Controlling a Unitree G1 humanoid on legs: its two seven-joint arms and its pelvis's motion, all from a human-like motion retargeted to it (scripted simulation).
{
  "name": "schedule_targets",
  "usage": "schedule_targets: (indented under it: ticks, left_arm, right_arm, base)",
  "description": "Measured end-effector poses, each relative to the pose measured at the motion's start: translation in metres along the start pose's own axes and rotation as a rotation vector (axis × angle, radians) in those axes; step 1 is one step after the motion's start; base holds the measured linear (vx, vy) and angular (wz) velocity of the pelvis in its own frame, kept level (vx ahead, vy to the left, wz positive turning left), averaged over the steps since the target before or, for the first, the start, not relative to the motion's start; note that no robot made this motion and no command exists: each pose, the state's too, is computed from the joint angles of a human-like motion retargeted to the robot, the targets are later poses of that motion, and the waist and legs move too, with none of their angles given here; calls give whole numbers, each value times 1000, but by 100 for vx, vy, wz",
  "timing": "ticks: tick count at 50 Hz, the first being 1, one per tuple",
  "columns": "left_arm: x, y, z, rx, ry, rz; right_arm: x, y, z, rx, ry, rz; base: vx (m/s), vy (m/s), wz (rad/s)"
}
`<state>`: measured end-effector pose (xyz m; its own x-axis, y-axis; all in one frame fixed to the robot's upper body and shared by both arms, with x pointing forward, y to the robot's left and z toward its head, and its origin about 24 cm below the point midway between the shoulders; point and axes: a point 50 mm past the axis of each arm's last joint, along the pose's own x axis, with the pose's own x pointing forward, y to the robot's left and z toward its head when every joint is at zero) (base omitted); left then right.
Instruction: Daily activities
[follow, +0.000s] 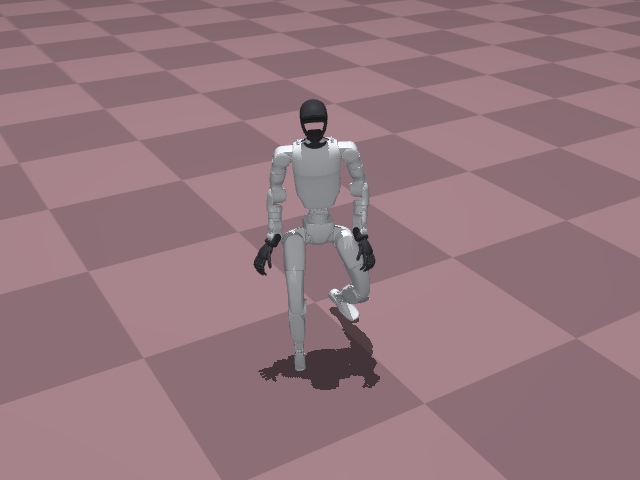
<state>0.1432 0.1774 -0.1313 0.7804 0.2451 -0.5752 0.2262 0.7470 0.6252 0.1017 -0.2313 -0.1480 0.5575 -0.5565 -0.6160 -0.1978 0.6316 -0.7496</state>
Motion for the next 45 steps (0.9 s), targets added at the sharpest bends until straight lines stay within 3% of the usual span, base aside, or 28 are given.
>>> schedule_targets:
  ticks: [10,20,31,45]
  left_arm:
    - [1,9,32,-122,-120,103]
    - [-5,23,12,-245,-19,230]
    - [-22,27,-8,-385,53,246]
    - [-45,37,23,-565,-146,141]
  right_arm:
    - [14,-29,21,-16,-105,-115]
    - [22,-49,88,121,-254,-190]
    - [9,-18,94,40,-284,-68]
    - [-7,10,96,-28,-367,78]
  base:
    - [43,-16,-106]
    - [43,-2,-44]
    - [44,4,-24]
    - [40,0,-29]
